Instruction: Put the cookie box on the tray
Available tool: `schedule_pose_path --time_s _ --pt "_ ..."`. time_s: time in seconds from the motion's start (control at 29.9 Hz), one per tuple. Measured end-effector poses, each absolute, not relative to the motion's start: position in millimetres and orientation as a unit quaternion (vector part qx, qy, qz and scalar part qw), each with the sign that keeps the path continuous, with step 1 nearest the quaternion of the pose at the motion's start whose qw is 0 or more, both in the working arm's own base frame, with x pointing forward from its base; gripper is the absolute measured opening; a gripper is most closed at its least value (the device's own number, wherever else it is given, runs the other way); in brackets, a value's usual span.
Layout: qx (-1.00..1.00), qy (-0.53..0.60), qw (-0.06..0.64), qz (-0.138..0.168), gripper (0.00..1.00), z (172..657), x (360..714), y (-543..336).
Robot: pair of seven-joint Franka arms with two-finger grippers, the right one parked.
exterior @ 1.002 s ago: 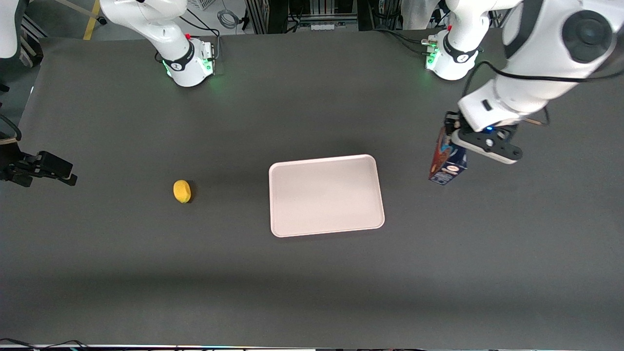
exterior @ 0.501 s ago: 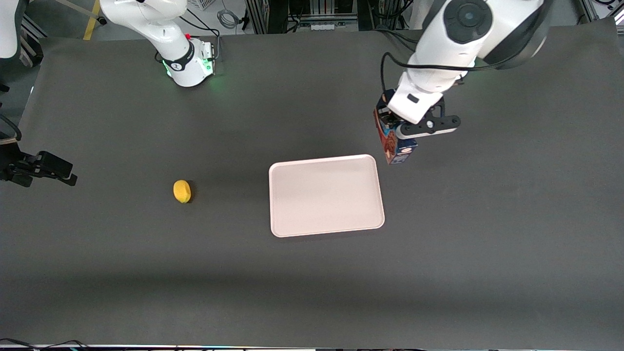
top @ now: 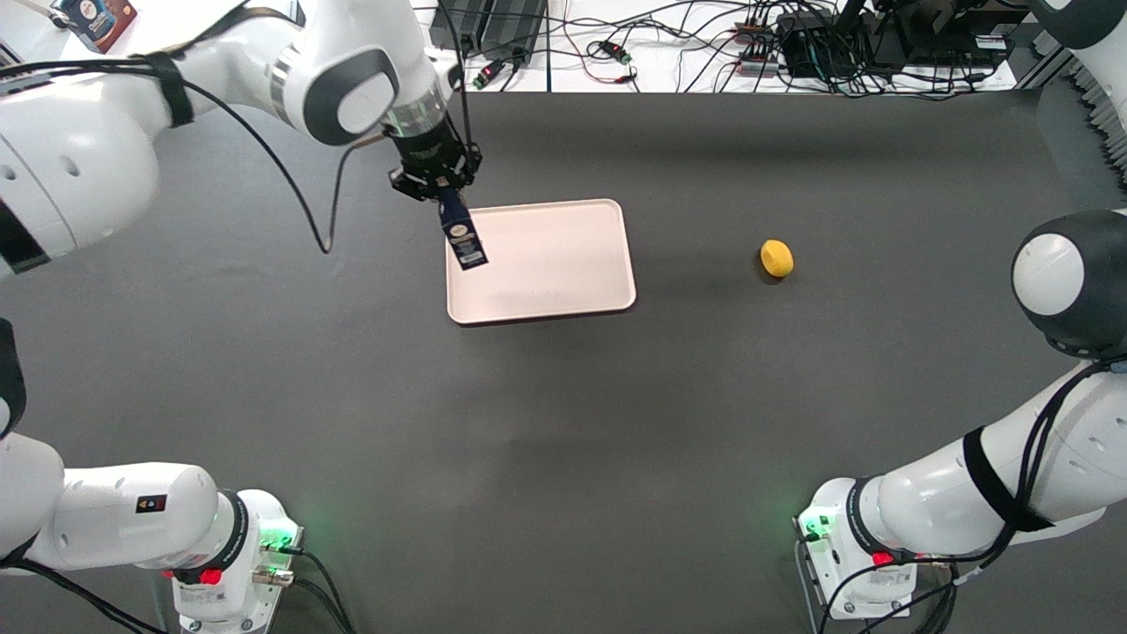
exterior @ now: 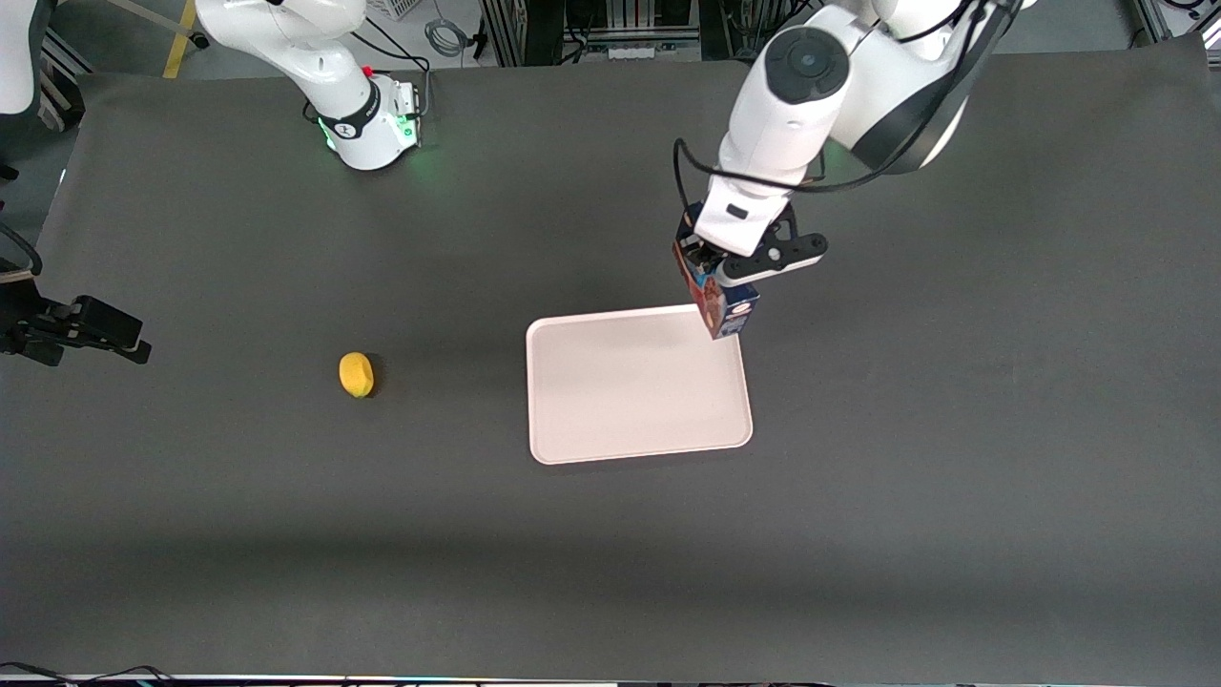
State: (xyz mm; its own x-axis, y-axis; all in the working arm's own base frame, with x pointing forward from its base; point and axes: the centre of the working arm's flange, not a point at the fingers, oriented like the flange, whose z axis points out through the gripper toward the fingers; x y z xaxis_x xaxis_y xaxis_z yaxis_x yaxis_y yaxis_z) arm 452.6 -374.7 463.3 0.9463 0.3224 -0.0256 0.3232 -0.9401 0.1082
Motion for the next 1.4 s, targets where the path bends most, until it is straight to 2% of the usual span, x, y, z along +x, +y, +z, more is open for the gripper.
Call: schedule_pose_path --time_s 0.4,0.6,1.0,1.4 --pt "0.985 0.16 0.018 0.061 0.21 375 462 -392" --pt "0.986 0.155 0.016 0.051 0.21 339 462 -401" --pt "0.994 0.095 -0.014 0.056 0.21 287 464 -405" --pt "0.995 0.082 0.01 0.052 0.21 273 472 -411"
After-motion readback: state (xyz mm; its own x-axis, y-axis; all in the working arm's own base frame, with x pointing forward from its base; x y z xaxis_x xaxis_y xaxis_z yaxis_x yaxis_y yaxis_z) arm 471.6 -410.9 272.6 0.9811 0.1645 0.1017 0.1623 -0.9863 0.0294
